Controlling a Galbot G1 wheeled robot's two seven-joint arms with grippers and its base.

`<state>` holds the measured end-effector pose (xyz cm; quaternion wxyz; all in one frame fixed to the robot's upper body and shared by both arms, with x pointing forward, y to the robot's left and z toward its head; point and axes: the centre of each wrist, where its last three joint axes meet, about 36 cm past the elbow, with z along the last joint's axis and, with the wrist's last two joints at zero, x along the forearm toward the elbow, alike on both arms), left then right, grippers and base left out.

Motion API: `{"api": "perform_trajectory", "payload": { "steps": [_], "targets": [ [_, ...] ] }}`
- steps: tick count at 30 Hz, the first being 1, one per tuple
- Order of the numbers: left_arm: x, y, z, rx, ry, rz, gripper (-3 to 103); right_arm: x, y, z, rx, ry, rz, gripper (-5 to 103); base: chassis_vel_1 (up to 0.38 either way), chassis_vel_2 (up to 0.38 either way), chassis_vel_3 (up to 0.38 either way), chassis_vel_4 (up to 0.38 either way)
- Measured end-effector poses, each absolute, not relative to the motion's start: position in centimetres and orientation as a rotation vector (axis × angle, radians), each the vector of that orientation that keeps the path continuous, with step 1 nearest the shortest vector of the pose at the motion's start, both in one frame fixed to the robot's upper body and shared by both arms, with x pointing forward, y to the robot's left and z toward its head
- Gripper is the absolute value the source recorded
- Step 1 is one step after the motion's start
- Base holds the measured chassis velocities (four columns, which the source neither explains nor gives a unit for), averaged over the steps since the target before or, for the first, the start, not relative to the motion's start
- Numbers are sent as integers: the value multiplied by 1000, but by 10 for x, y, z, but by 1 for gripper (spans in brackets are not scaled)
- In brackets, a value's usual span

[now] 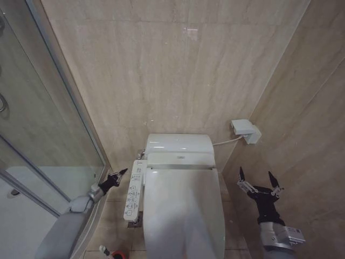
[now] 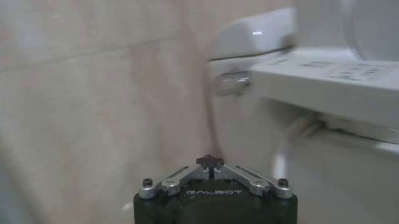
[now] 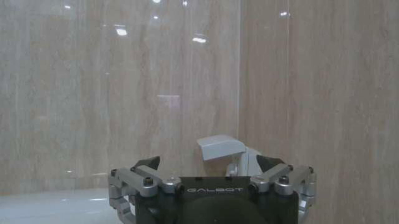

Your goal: Open the toilet lid, clean the toilet bowl with a toilet brush, close the toilet lid, and flush.

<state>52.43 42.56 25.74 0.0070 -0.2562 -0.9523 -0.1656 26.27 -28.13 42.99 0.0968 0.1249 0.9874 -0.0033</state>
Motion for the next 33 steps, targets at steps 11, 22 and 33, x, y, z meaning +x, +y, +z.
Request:
{"api": "perform_trajectory", "payload": {
  "steps": [11,22,33],
  "targets": [
    [502,406,314,-286,-3255,-222,4,263,-281,430,369,2924,-10,100,0,0,0,0],
    [447,378,371,-115,-3318,-52,58,263,-281,430,370,2924,-10,100,0,0,0,0],
    [370,375,401,-12,-3356,-41,85,263,-281,430,370,2924,-10,100,0,0,0,0]
  ]
}}
